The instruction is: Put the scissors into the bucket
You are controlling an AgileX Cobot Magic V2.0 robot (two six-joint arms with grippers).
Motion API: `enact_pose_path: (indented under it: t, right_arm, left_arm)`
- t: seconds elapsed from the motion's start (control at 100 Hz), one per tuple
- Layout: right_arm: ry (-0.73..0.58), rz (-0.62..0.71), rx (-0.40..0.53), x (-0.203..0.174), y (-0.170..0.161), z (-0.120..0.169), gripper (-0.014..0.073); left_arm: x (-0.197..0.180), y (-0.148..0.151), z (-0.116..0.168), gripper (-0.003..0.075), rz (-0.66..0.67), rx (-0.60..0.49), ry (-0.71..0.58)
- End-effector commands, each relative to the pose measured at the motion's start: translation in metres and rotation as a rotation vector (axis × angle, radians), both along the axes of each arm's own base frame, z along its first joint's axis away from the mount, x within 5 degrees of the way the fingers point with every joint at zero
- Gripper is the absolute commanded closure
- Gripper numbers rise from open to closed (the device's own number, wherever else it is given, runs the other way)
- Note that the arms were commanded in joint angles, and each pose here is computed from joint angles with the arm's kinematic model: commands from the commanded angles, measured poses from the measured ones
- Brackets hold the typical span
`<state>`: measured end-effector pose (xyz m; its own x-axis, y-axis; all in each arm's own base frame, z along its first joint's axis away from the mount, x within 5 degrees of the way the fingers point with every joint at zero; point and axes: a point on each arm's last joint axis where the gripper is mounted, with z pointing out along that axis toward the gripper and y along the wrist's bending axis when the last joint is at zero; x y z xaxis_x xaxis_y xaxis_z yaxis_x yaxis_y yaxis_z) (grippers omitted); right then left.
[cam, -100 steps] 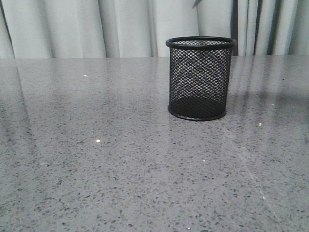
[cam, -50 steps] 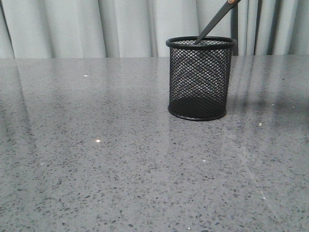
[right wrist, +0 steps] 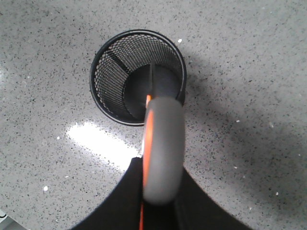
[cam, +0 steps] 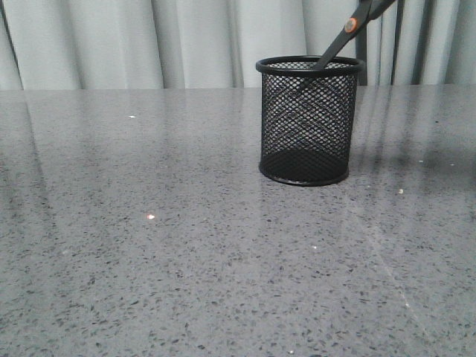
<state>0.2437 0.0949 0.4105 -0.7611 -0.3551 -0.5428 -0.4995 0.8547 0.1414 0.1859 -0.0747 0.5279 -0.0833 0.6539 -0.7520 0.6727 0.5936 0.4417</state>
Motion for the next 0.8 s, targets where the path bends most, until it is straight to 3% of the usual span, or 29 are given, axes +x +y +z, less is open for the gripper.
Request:
enact_pose_path:
  t: [0.0,0.59,0.69,0.79]
  right_arm:
    - [0.001,0.013,0.015,-0.006,0.0,0.008,0.0636]
    - [0.051,0.045,0.007,0.005,0.012,-0.005,0.0632]
    - [0.053,0.047,0.016,0.004,0.013,-0.004,0.0547]
    - [0.055,0.048,0.022,0.004,0.013,-0.004,0.0358]
  left_arm:
    - [-0.003,-0.001,0.014,0.0281,0.002,-0.072,-0.077]
    - [0.006,-0.003,0.009,0.0281,0.001,-0.068,-0.054]
    - [0.007,-0.004,0.009,0.0281,0.001,-0.068,-0.053]
    - [0.007,-0.004,0.009,0.0281,0.001,-0.068,-0.053]
